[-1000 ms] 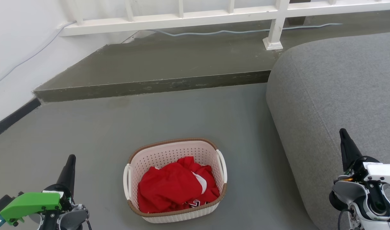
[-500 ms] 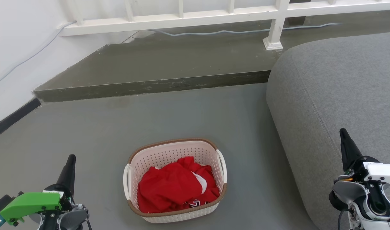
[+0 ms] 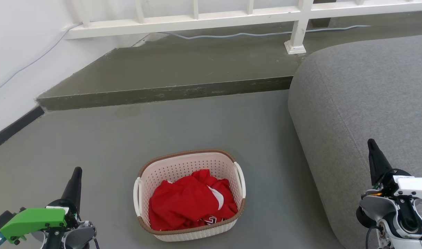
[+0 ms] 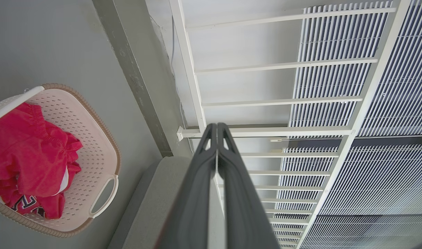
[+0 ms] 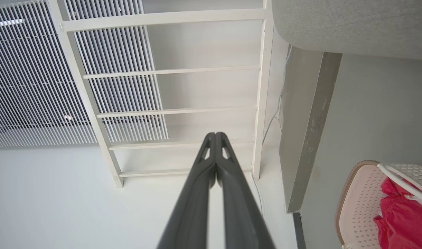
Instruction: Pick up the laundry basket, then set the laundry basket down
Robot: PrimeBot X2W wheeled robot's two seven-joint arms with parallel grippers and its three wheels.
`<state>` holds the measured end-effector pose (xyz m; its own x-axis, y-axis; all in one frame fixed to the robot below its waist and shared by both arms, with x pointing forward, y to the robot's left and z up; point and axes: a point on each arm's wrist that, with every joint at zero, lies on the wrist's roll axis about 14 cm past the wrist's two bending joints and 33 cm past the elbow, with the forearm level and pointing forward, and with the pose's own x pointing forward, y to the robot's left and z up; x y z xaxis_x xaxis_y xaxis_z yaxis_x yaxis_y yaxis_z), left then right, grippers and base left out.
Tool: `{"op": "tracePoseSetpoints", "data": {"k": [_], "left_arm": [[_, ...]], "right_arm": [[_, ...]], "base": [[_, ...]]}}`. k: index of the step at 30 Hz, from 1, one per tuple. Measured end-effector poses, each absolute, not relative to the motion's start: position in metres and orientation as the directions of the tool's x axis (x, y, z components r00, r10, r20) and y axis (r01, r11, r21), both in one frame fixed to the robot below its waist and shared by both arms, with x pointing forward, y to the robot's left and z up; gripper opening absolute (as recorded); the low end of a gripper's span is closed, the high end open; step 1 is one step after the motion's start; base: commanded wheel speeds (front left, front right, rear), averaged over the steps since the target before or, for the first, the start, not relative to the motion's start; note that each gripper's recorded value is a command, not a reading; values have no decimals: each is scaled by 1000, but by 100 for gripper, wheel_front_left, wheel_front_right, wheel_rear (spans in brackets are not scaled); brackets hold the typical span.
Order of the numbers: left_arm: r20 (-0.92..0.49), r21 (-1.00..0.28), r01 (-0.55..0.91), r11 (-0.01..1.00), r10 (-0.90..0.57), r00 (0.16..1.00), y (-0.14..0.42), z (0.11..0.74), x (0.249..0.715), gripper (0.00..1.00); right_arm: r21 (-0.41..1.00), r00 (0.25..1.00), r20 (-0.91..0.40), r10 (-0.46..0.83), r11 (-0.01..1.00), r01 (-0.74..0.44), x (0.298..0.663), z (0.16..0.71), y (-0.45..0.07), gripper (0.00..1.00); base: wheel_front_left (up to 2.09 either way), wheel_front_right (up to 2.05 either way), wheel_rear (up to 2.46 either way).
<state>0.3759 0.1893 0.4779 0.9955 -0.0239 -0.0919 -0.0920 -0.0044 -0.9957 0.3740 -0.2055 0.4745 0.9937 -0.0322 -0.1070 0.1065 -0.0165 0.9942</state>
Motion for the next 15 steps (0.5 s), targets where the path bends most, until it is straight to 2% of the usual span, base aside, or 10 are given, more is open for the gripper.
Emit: {"op": "tracePoseSetpoints", "data": {"k": [15], "left_arm": [[-90, -996, -91, -4, -24, 996, 189, 478, 376, 0]], "right_arm": [[994, 994, -107, -33, -17, 106, 374, 475, -206, 0]], "base": [[0, 0, 0]]}}
